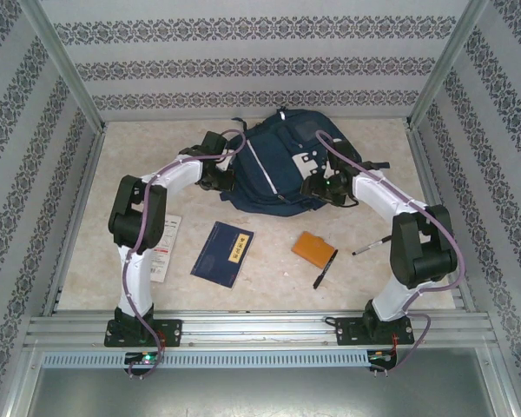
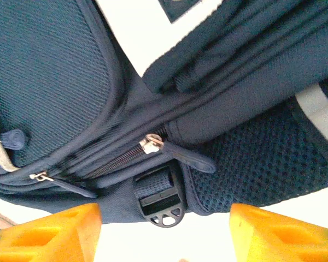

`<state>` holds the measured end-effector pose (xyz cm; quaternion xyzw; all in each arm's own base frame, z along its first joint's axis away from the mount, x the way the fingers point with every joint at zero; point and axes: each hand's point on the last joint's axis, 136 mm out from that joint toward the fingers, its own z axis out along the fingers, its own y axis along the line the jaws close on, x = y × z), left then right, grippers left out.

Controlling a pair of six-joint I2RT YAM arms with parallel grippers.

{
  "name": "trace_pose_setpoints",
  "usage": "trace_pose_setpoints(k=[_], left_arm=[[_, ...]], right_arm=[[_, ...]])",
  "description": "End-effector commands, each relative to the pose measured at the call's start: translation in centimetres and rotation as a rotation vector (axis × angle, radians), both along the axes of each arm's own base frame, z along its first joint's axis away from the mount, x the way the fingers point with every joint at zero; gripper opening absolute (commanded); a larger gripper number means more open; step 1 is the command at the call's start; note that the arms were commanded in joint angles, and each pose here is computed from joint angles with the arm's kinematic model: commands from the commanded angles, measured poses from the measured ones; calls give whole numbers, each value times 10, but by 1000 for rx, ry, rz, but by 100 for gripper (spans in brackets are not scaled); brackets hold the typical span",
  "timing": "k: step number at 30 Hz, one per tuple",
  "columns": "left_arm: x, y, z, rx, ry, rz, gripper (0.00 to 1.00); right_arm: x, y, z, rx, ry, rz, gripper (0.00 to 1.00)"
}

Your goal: Pack books, pencil case, and school supplies into a backpack

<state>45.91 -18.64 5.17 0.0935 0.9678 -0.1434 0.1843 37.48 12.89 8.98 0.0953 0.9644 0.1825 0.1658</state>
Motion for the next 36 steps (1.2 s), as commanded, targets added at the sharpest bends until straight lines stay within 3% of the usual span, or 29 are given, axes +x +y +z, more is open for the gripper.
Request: trace_pose_setpoints(k=[1, 6, 11, 19, 24, 26, 32, 36], left_arm=[[-22, -26, 39, -197, 55, -2, 0], [-29, -42, 99, -351, 58, 45, 0], [-30, -43, 137, -412, 54, 93, 0], [-26, -55, 206, -544, 25, 111, 0], [-22, -58, 237, -590, -41, 105, 0], [-20, -56, 242, -586, -62, 111, 0], [-13, -59, 265, -637, -103, 128, 0], [-9, -59, 289, -670, -149, 133, 0]], right_arm=[[-17, 14, 16, 18, -67, 141, 63], [-52, 23, 17, 62, -134, 230, 62], [-74, 13, 12, 101, -159, 252, 66], [-56, 14, 28, 164, -321, 291, 66], [-39, 18, 31, 151, -398, 330, 54], [-34, 14, 25, 120, -423, 327, 54], [-25, -6, 27, 103, -465, 229, 59], [-32, 10, 21, 248, -471, 201, 66]])
